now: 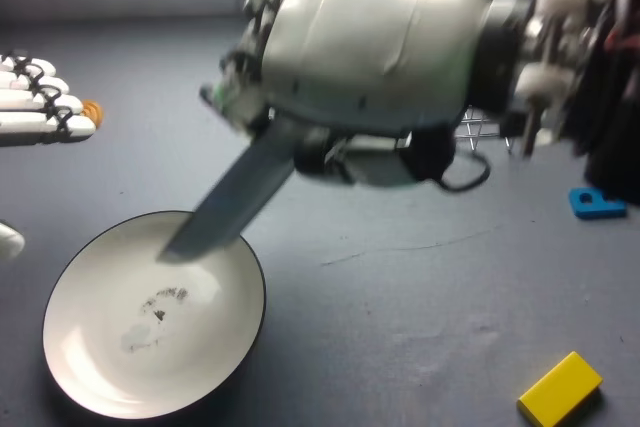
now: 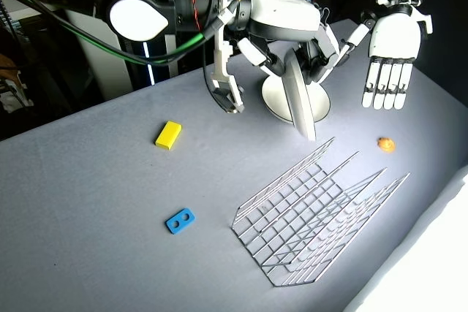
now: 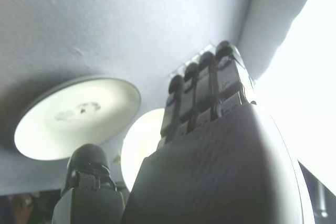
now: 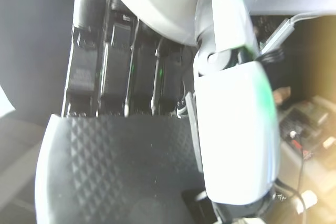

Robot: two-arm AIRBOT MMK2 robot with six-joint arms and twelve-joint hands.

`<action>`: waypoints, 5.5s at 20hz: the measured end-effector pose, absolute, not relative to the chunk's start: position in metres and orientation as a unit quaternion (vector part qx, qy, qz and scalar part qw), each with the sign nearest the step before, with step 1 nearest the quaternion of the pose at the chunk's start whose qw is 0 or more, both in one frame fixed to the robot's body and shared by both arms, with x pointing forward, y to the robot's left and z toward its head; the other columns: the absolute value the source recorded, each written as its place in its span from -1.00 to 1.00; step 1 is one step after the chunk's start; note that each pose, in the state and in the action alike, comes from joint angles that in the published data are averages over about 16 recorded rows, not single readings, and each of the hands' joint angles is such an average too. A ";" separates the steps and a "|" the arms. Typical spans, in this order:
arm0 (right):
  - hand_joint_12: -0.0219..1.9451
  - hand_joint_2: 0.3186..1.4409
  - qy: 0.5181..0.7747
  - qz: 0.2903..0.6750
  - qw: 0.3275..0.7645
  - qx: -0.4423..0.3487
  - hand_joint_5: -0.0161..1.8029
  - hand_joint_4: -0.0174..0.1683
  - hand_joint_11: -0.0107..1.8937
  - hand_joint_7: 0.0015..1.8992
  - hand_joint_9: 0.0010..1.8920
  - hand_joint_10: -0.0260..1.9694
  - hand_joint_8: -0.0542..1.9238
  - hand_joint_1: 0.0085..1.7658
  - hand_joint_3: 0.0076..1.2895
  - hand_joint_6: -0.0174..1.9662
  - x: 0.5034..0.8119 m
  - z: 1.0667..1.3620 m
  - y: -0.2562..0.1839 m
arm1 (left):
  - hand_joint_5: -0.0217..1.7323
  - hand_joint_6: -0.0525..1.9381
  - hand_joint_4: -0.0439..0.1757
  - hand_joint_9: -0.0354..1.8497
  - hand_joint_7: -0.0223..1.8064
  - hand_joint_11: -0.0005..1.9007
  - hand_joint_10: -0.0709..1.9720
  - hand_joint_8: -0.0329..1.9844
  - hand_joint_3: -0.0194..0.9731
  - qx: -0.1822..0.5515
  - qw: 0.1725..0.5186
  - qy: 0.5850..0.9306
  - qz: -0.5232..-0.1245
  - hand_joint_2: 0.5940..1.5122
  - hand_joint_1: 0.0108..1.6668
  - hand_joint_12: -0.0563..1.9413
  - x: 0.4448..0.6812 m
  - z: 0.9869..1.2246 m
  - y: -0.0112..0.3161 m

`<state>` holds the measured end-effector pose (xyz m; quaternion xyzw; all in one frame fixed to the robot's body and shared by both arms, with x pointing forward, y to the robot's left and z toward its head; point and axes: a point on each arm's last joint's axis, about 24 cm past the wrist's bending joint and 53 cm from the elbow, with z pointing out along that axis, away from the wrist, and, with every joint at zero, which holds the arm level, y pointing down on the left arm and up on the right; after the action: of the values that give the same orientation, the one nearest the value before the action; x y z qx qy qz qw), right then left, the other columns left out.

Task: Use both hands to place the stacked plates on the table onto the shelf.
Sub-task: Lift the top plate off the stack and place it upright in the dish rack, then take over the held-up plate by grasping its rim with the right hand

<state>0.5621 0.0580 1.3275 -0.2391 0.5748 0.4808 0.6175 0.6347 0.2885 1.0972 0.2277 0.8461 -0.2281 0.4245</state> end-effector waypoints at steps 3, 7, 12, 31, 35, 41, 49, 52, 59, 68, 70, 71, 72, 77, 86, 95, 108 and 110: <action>0.25 0.27 0.576 0.490 0.618 -0.216 -0.02 -0.83 -0.25 0.04 0.14 -0.57 0.06 0.34 -0.99 0.04 0.567 1.341 0.046 | -0.92 -0.93 -0.58 -0.94 -0.92 -0.98 -0.92 -0.96 -0.92 0.234 0.421 0.846 -0.227 0.14 -0.99 -0.94 0.633 1.097 0.291; 0.24 0.27 0.579 0.511 0.611 -0.172 -0.02 -0.83 -0.25 0.03 0.13 -0.55 0.07 0.34 -0.99 0.06 0.579 1.360 0.029 | -0.92 -0.93 -0.57 -0.94 -0.92 -0.98 -0.92 -0.96 -0.92 0.249 0.414 0.845 -0.232 0.14 -0.99 -0.93 0.628 1.096 0.292; 0.24 0.27 0.587 0.542 0.592 -0.108 -0.03 -0.84 -0.25 0.04 0.12 -0.53 0.08 0.35 -0.99 0.06 0.599 1.376 0.007 | -0.92 -0.93 -0.57 -0.94 -0.91 -0.98 -0.92 -0.96 -0.92 0.286 0.391 0.837 -0.256 0.15 -0.99 -0.92 0.610 1.094 0.284; 0.26 0.28 0.615 0.592 0.518 0.052 -0.04 -0.88 -0.27 0.05 0.11 -0.53 0.10 0.36 -0.99 0.04 0.663 1.377 -0.040 | -0.91 -0.93 -0.58 -0.93 -0.91 -0.98 -0.92 -0.96 -0.93 0.378 0.275 0.826 -0.314 0.14 -0.99 -0.93 0.528 1.042 0.237; 0.25 0.29 0.613 0.594 0.518 0.062 -0.04 -0.87 -0.28 0.05 0.11 -0.53 0.10 0.36 -0.99 0.04 0.667 1.377 -0.045 | -0.91 -0.93 -0.58 -0.93 -0.91 -0.98 -0.92 -0.96 -0.93 0.361 0.280 0.839 -0.295 0.14 -0.99 -0.94 0.536 1.031 0.239; 0.25 0.29 0.610 0.597 0.514 0.086 -0.03 -0.86 -0.28 0.04 0.11 -0.53 0.11 0.36 -0.99 0.04 0.678 1.374 -0.056 | -0.92 -0.94 -0.59 -0.93 -0.91 -0.98 -0.92 -0.96 -0.93 0.329 0.281 0.857 -0.279 0.14 -0.99 -0.95 0.543 1.017 0.246; 0.27 0.30 0.615 0.600 0.493 0.136 -0.03 -0.87 -0.29 0.04 0.09 -0.51 0.12 0.36 -0.99 0.04 0.697 1.361 -0.070 | -0.95 -0.96 -0.63 -0.95 -0.92 -0.98 -0.93 -0.96 -0.93 0.275 0.269 0.884 -0.265 0.14 -0.99 -0.96 0.544 1.002 0.261; 0.27 0.31 0.620 0.600 0.481 0.158 -0.03 -0.87 -0.29 0.04 0.08 -0.50 0.12 0.36 -0.99 0.04 0.705 1.353 -0.075 | -0.96 -0.97 -0.66 -0.95 -0.92 -0.98 -0.94 -0.96 -0.93 0.256 0.265 0.894 -0.256 0.14 -0.99 -0.96 0.544 0.997 0.269; 0.28 0.33 0.630 0.598 0.455 0.196 -0.04 -0.87 -0.29 0.04 0.07 -0.49 0.13 0.36 -0.99 0.04 0.722 1.337 -0.079 | -0.97 -0.98 -0.68 -0.97 -0.93 -0.98 -0.96 -0.97 -0.93 0.230 0.260 0.909 -0.230 0.13 -0.99 -0.94 0.546 0.992 0.286; 0.30 0.35 0.641 0.587 0.440 0.224 -0.05 -0.87 -0.29 0.03 0.08 -0.47 0.13 0.36 -0.99 0.04 0.743 1.316 -0.083 | -0.97 -0.98 -0.69 -0.98 -0.94 -0.98 -0.98 -0.97 -0.93 0.222 0.263 0.917 -0.203 0.13 -0.99 -0.93 0.549 0.993 0.300; 0.31 0.35 0.644 0.583 0.439 0.229 -0.05 -0.87 -0.29 0.04 0.08 -0.47 0.13 0.36 -0.99 0.04 0.747 1.310 -0.083 | -0.97 -0.98 -0.69 -0.98 -0.94 -0.98 -0.98 -0.97 -0.93 0.221 0.264 0.918 -0.199 0.13 -0.99 -0.93 0.550 0.993 0.301; 0.31 0.36 0.646 0.581 0.438 0.231 -0.06 -0.87 -0.29 0.04 0.09 -0.47 0.12 0.36 -0.99 0.04 0.749 1.307 -0.084 | -0.97 -0.98 -0.69 -0.98 -0.94 -0.98 -0.98 -0.97 -0.93 0.221 0.264 0.918 -0.198 0.13 -0.99 -0.93 0.550 0.993 0.302; 0.30 0.36 0.648 0.578 0.438 0.233 -0.06 -0.87 -0.29 0.04 0.09 -0.47 0.12 0.36 -0.99 0.04 0.751 1.303 -0.085 | -0.97 -0.98 -0.69 -0.98 -0.94 -0.98 -0.98 -0.97 -0.93 0.221 0.264 0.918 -0.196 0.13 -0.99 -0.93 0.550 0.993 0.303; 0.29 0.36 0.657 0.565 0.438 0.241 -0.06 -0.87 -0.28 0.05 0.11 -0.48 0.08 0.36 -0.99 0.04 0.759 1.287 -0.090 | -0.97 -0.98 -0.69 -0.98 -0.94 -0.98 -0.98 -0.97 -0.93 0.220 0.265 0.919 -0.194 0.13 -0.99 -0.93 0.550 0.993 0.304; 0.27 0.37 0.669 0.546 0.440 0.248 -0.06 -0.87 -0.28 0.05 0.11 -0.51 0.06 0.36 -0.99 0.03 0.768 1.266 -0.097 | -0.97 -0.98 -0.69 -0.98 -0.94 -0.98 -0.98 -0.97 -0.92 0.220 0.264 0.919 -0.194 0.13 -0.99 -0.94 0.550 0.993 0.304; 0.31 0.47 0.671 0.542 0.441 0.249 -0.17 -0.86 -0.50 -0.06 -0.05 -0.66 -0.39 0.25 -0.99 -0.28 0.770 1.260 -0.097 | -0.98 -0.98 -0.69 -0.98 -0.94 -0.98 -0.98 -0.97 -0.93 0.220 0.264 0.919 -0.193 0.12 -0.99 -0.93 0.550 0.993 0.304; 0.04 0.41 0.657 0.553 0.484 0.169 -0.44 -0.84 -0.89 -0.42 -0.47 -0.93 -0.93 0.07 -0.99 -0.93 0.743 1.306 -0.076 | -0.98 -0.98 -0.69 -0.98 -0.94 -0.98 -0.98 -0.97 -0.93 0.220 0.267 0.918 -0.193 0.13 -0.99 -0.93 0.551 0.994 0.302; -0.12 0.35 0.653 0.550 0.504 0.130 -0.54 -0.84 -0.92 -0.53 -0.57 -0.94 -0.93 0.06 -0.99 -0.93 0.731 1.318 -0.064 | -0.98 -0.98 -0.69 -0.98 -0.94 -0.98 -0.98 -0.97 -0.92 0.220 0.267 0.918 -0.193 0.13 -0.99 -0.93 0.551 0.994 0.302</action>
<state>0.7306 -0.0645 1.3180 0.1302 0.6529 0.5502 0.5040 0.5507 0.3021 0.9940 0.2200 0.9183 -0.1925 0.2669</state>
